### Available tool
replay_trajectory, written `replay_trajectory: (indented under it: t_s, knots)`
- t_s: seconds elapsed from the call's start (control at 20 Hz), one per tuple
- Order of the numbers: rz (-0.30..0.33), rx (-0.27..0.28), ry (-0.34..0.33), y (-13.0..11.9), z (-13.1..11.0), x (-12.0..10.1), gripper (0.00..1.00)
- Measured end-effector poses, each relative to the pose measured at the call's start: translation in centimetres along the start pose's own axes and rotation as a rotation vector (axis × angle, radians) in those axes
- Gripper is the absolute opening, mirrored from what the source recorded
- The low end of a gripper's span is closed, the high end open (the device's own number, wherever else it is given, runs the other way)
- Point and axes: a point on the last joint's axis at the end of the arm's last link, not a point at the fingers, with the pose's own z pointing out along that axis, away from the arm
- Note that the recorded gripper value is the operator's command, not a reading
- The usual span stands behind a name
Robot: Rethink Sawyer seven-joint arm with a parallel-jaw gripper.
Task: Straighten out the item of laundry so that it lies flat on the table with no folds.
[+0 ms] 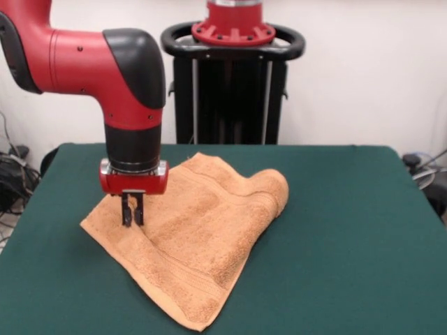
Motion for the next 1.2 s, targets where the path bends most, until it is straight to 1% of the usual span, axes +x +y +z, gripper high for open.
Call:
replay_trajectory:
  t_s: [0.25, 0.55, 0.7, 0.95, 1.2]
  knots:
    - [-0.001, -0.010, 0.005, -0.3, -0.1, -0.2, 0.00]
    - [-0.027, -0.028, 0.009, -1.2, -0.4, -0.4, 0.00]
    - [-0.043, -0.027, 0.011, -1.5, -0.6, -0.4, 0.00]
    - [-0.045, -0.019, 0.004, -1.8, -1.0, -0.7, 0.00]
    - [-0.034, -0.025, -0.003, -2.2, -0.9, -0.7, 0.00]
